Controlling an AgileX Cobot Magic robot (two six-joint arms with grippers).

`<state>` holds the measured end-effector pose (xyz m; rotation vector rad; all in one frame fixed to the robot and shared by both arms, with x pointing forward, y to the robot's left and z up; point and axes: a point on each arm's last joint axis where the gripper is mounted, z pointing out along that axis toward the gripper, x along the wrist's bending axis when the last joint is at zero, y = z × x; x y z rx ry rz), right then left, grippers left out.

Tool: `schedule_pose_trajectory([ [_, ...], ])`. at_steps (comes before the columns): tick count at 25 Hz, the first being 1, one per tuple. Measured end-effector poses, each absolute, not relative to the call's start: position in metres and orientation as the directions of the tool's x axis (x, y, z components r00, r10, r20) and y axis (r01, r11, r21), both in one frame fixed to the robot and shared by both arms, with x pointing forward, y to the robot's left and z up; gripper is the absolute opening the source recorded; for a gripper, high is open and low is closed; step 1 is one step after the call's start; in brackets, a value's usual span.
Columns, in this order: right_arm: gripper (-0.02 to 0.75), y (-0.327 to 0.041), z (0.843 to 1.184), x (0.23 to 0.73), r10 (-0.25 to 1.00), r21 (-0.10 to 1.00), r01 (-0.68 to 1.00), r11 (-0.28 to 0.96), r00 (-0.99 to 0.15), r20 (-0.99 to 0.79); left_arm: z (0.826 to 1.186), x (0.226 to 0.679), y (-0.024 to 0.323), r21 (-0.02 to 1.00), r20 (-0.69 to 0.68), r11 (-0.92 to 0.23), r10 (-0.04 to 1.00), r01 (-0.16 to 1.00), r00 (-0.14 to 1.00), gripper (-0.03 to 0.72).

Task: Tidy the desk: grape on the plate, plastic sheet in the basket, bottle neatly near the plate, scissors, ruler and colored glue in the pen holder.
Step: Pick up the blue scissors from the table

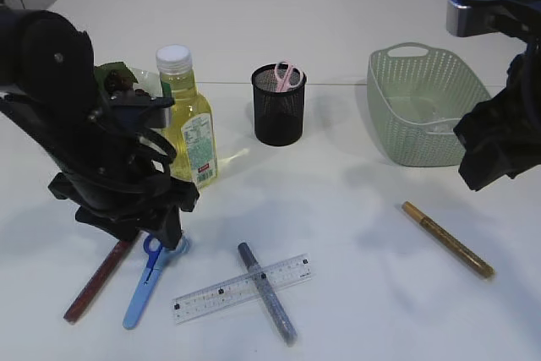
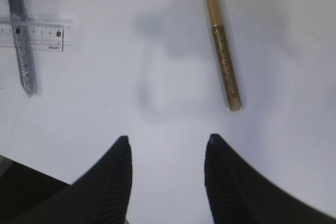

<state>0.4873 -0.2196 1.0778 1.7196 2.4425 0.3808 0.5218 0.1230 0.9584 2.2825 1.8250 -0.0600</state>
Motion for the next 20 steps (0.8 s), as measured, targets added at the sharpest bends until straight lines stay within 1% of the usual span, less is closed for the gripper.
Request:
schedule_pose_trajectory([
  [12, 0.366, -0.220, 1.078, 0.487, 0.939, 0.279, 0.906, 0.319, -0.342, 0.038, 0.927, 0.528, 0.121, 0.073, -0.134, -0.211, 0.967, 0.975, 0.219, 0.415],
  [20, 0.366, -0.220, 1.078, 0.487, 0.939, 0.279, 0.906, 0.319, -0.342, 0.038, 0.920, 0.532, 0.120, 0.096, -0.121, -0.207, 0.968, 0.974, 0.218, 0.415],
])
